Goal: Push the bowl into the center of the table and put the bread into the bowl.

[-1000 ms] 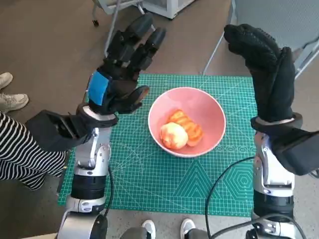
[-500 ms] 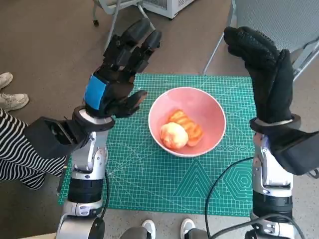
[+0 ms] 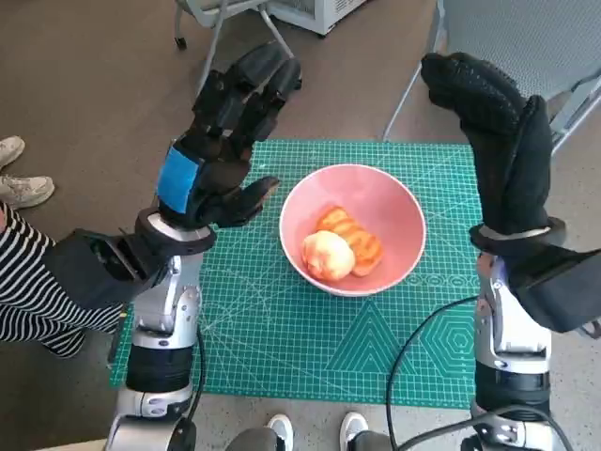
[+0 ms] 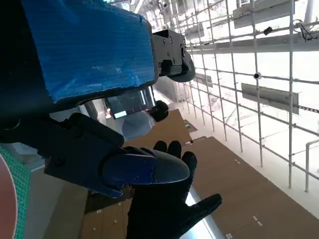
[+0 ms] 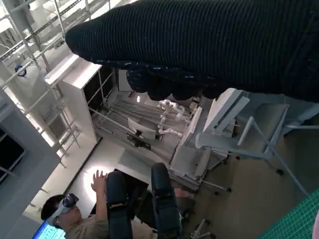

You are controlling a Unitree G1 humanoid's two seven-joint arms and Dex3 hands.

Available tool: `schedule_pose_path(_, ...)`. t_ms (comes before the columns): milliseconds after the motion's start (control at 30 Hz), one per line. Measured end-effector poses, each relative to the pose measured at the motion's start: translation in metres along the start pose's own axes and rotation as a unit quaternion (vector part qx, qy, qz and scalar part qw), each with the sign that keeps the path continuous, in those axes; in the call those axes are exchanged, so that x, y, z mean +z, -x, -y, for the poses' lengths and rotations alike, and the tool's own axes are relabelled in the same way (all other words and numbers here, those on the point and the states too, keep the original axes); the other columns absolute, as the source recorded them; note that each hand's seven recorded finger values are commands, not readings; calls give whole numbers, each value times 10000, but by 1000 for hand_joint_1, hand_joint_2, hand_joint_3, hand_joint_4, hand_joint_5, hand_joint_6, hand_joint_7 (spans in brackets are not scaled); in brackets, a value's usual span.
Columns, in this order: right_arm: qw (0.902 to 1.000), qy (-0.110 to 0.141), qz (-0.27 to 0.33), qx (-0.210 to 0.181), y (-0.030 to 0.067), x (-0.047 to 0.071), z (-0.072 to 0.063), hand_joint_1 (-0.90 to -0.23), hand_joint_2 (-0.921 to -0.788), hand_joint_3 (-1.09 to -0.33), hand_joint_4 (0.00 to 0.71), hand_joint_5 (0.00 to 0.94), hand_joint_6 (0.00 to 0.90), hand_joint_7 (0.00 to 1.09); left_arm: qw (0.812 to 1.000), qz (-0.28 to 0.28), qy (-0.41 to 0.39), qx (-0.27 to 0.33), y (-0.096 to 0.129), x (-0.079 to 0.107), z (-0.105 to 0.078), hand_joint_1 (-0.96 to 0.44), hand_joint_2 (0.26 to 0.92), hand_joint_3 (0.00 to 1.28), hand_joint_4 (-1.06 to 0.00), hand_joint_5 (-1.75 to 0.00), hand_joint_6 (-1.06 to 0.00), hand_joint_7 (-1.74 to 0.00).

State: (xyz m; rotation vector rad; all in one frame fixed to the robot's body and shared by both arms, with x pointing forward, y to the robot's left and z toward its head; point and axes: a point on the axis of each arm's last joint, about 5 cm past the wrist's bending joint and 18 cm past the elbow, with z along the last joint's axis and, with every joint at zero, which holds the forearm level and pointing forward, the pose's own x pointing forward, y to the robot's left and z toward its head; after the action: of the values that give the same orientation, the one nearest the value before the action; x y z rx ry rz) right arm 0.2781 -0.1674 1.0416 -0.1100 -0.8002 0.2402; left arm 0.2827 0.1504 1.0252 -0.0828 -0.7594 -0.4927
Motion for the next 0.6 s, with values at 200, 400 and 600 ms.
schedule_pose_path(200,10000,9,-22,2,24,2,-2,-723,-921,-748,218,5,71,541,10000,-59,-13,25,7,-3,8,-570,920,264,-155,-3,1,-613)
schedule_pose_path(400,10000,13,-47,-2,45,-3,-2,-727,-921,-747,219,5,70,543,9999,-110,-88,21,16,0,13,-555,920,259,-158,-5,1,-625)
schedule_pose_path(600,10000,25,-40,2,47,1,-3,-731,-921,-744,217,4,68,545,9999,-112,-103,17,16,13,18,-543,920,259,-158,-5,1,-640)
